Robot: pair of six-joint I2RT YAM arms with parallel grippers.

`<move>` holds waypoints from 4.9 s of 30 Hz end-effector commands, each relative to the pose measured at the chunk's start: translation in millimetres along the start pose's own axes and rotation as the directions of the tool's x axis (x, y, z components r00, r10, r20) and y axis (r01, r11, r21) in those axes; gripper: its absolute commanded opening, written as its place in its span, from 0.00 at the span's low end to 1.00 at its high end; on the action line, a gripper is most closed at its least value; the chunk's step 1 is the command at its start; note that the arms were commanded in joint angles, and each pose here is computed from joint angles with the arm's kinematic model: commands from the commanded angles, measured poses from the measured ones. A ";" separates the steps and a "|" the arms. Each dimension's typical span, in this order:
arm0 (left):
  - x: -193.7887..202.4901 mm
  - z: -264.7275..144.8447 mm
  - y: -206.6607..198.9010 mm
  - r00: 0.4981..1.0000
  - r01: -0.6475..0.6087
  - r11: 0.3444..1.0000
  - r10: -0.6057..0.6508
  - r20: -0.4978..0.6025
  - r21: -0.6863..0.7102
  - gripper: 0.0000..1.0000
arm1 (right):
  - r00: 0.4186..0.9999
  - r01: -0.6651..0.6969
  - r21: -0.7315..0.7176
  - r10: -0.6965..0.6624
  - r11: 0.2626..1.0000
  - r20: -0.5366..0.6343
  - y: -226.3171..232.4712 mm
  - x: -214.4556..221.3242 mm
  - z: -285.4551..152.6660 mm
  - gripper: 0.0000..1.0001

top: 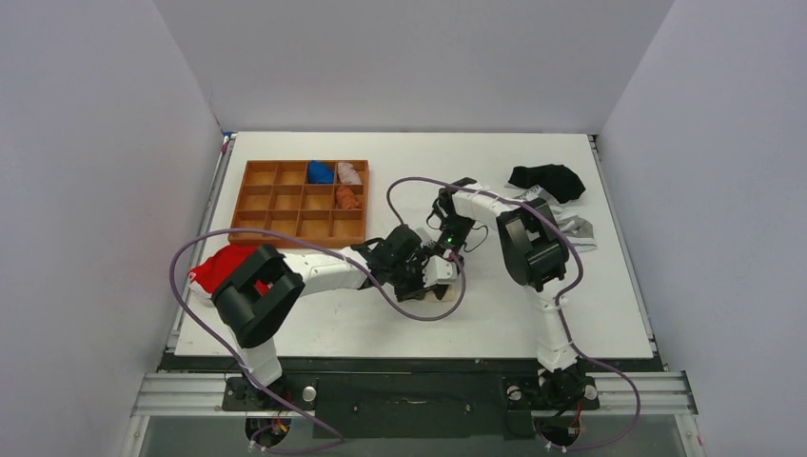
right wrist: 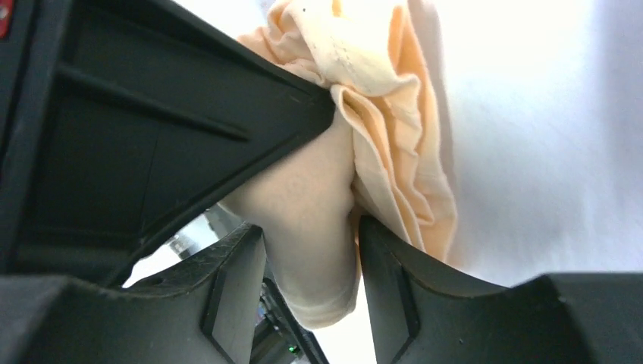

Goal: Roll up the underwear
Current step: Roll the underwear to the center of the board.

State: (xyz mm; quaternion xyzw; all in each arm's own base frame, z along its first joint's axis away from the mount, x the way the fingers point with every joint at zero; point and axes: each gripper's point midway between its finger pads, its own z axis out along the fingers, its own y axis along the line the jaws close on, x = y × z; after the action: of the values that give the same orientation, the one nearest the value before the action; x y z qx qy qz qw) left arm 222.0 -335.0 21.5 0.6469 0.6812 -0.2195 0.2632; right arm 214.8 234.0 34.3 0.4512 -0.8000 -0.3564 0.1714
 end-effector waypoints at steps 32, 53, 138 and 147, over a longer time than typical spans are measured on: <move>51.9 45.4 -3.5 0.879 0.461 0.840 -0.386 -0.281 0.288 0.00 | 0.793 -0.086 0.709 -0.383 0.700 0.474 -15.5 68.2 -126.9 0.55; 59.8 58.2 2.1 0.826 0.545 0.770 -0.423 -0.373 0.332 0.00 | 0.822 0.260 0.901 -0.570 0.346 -0.018 -13.8 32.5 -75.9 0.66; 35.3 12.0 56.9 0.801 0.597 0.763 -0.554 -0.226 0.248 0.73 | 0.885 0.385 0.754 -0.444 0.532 -0.139 -55.1 29.1 -16.5 0.00; 40.7 11.7 64.0 0.780 0.621 0.757 -0.574 -0.249 0.201 0.77 | 0.889 0.383 0.744 -0.437 0.547 -0.136 -49.9 38.2 -15.7 0.00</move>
State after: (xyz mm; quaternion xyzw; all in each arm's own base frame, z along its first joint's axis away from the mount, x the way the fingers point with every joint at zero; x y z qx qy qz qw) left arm 271.3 -344.3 38.3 0.4088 0.7870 -0.4613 0.0259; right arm 260.9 217.4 27.6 0.6627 -0.7114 -0.0420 -0.2302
